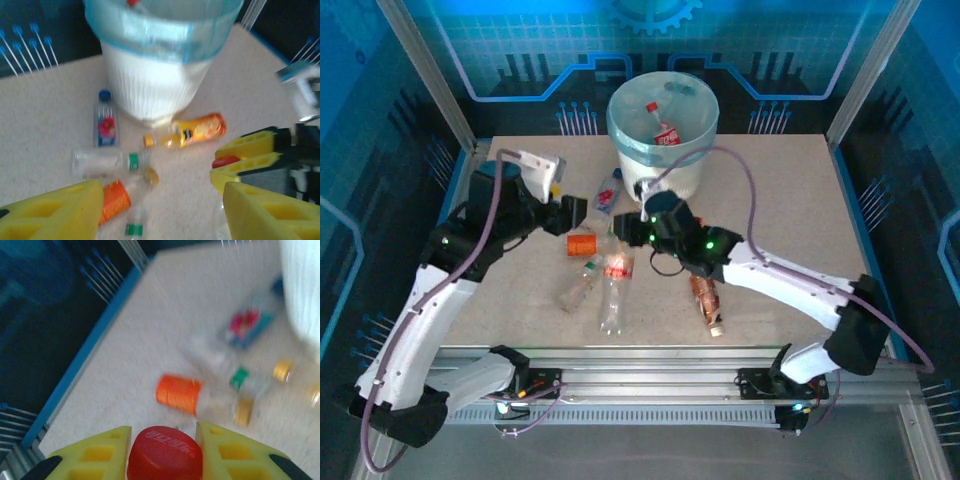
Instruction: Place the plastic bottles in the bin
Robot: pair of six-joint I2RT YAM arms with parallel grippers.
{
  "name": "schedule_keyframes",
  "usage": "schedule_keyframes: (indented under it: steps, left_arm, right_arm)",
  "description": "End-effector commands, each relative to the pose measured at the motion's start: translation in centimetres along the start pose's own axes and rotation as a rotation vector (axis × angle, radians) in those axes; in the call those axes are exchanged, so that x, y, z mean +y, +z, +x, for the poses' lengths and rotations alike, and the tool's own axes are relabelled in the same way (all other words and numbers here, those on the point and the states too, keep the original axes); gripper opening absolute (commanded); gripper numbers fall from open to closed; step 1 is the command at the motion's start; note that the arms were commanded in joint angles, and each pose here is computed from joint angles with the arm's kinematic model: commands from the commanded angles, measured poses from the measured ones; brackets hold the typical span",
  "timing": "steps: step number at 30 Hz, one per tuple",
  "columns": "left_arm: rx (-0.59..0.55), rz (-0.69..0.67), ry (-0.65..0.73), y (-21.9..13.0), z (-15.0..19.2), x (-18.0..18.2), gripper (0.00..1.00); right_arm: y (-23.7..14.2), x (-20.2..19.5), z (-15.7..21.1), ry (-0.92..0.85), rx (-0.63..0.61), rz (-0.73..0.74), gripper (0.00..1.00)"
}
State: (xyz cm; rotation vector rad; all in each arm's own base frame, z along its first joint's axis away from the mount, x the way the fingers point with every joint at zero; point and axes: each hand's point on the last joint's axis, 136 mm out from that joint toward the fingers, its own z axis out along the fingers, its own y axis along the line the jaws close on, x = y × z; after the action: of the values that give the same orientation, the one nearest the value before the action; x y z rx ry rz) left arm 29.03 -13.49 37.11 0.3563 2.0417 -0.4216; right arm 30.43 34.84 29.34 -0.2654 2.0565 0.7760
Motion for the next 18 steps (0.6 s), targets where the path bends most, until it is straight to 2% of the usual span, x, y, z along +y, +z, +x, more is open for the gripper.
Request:
schedule_keyframes:
  steps: [1,6,10,14,18]
  left_arm:
    - [-0.147,0.02,-0.019,-0.9,-5.8,-0.7,0.64]
    - [-0.259,0.03,-0.02,0.2,-12.4,-1.1,0.64]
    - [-0.321,0.04,-0.013,1.6,-16.7,-1.3,0.64]
    - [-0.336,0.044,-0.002,4.6,-19.5,-1.3,0.64]
    - [-0.331,0.054,-0.001,7.8,-21.0,-1.2,0.64]
  right_arm:
    - [-5.3,0.5,-9.4,-0.26,-0.197,0.116,0.13]
    - [-8.8,1.6,-21.0,-0.437,-0.408,0.177,0.13]
    - [-8.7,0.9,-27.4,-0.522,-0.5,0.224,0.14]
    - [-6.6,-0.3,-31.9,-0.628,-0.571,0.281,0.14]
    - [-3.6,-2.5,-34.0,-0.719,-0.603,0.347,0.16]
